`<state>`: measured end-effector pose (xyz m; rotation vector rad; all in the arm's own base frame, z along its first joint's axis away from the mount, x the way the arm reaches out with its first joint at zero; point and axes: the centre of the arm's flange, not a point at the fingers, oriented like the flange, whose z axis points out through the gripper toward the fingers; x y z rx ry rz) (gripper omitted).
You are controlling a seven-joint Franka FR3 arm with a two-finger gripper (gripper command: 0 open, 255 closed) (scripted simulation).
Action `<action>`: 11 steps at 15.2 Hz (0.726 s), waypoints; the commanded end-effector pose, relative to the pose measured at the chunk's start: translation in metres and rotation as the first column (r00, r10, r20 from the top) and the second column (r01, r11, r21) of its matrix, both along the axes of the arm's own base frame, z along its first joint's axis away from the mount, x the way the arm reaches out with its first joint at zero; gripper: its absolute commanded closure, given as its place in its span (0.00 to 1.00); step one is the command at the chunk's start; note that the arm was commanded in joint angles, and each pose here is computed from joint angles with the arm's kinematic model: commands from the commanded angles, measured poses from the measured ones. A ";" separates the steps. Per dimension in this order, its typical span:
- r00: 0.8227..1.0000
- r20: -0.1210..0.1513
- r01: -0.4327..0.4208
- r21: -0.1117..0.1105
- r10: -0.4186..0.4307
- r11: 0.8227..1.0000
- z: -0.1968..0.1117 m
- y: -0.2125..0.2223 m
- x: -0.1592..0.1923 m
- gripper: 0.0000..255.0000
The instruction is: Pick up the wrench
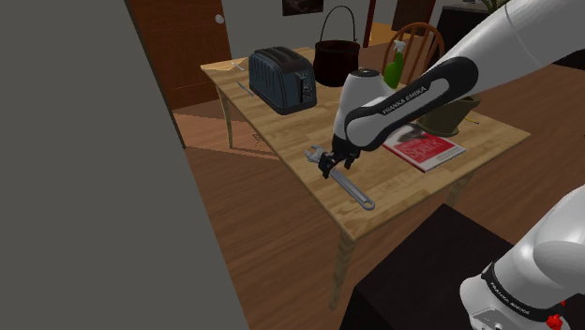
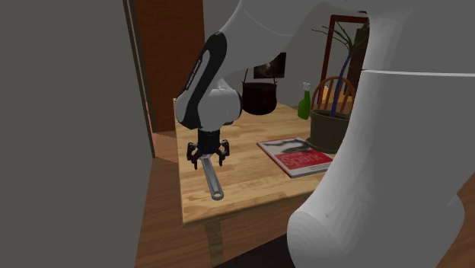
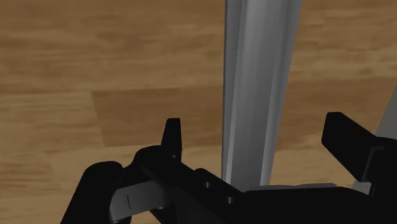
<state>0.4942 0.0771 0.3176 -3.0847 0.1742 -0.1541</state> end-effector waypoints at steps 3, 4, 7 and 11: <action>1.000 0.001 0.000 0.000 0.000 1.000 -0.004 0.001 0.000 1.00; 1.000 0.001 0.000 0.000 0.000 1.000 -0.004 0.001 0.000 1.00; 1.000 0.001 0.000 0.000 0.000 1.000 -0.005 0.001 0.000 1.00; 1.000 0.001 0.000 0.000 0.000 1.000 -0.005 0.001 0.000 1.00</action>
